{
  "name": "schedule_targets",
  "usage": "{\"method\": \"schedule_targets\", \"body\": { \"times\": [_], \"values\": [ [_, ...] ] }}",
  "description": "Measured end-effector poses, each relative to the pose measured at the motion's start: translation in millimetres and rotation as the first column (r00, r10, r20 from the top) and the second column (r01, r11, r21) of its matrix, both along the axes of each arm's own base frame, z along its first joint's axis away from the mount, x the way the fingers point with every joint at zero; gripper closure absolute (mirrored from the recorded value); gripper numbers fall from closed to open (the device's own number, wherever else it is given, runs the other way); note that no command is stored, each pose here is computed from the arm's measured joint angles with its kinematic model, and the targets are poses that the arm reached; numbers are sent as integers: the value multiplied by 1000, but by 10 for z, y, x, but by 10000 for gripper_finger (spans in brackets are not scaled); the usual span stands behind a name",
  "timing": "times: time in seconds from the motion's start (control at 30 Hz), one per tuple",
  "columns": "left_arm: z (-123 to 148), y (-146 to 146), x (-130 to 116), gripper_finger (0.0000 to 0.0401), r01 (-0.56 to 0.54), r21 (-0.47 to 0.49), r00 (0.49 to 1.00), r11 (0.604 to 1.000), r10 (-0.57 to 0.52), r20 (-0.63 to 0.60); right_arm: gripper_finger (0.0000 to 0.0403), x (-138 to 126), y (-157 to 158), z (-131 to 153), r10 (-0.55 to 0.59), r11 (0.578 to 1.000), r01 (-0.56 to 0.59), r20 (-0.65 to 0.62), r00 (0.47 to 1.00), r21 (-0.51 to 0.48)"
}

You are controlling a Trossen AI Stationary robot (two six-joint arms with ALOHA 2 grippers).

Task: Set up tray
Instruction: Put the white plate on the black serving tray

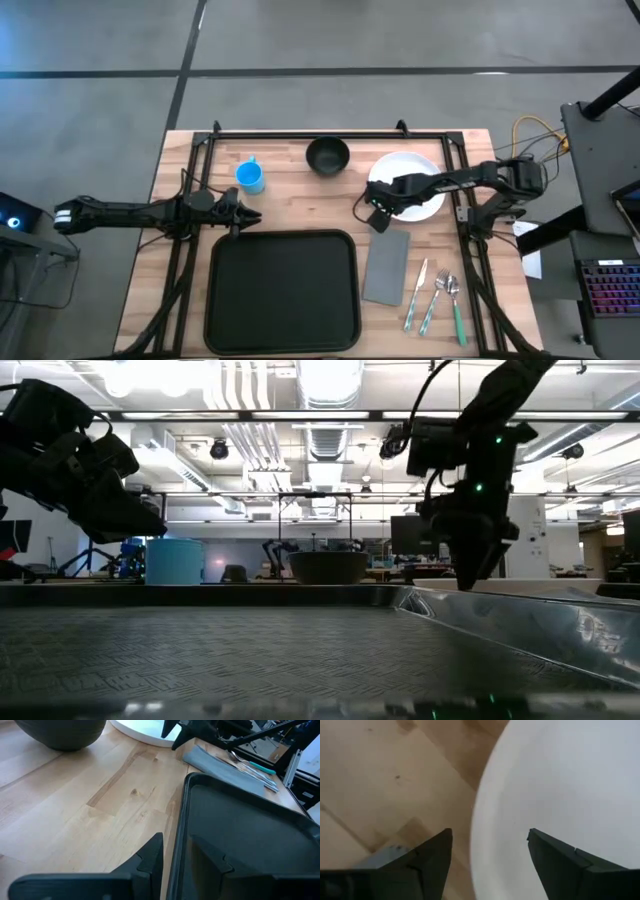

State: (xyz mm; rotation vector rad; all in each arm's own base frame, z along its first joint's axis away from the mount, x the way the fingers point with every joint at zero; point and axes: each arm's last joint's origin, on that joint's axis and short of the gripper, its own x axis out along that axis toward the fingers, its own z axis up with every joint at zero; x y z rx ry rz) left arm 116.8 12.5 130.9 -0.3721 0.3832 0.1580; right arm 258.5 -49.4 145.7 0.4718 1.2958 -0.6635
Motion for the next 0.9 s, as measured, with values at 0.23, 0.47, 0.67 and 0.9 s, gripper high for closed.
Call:
{"method": "schedule_targets", "body": {
  "times": [0.23, 0.47, 0.67, 0.9],
  "values": [
    [0, 0, 0, 330, 0, 0, 1000, 1000, 0, 0, 239, 8, -56, -101, -28, 999, 28, -40, 999, 23],
    [0, 0, 0, 330, 0, 0, 1000, 1000, 0, 0, 374, 11, -53, -98, 3, 999, -1, -42, 999, 36],
    [0, 0, 0, 330, 0, 0, 1000, 1000, 0, 0, 389, 40, -60, -34, 68, 997, -67, -44, 997, 31],
    [0, 0, 0, 330, 0, 0, 1000, 1000, 0, 0, 392, 230, 31, 318, 281, 960, -281, 10, 960, -11]
  ]
}}
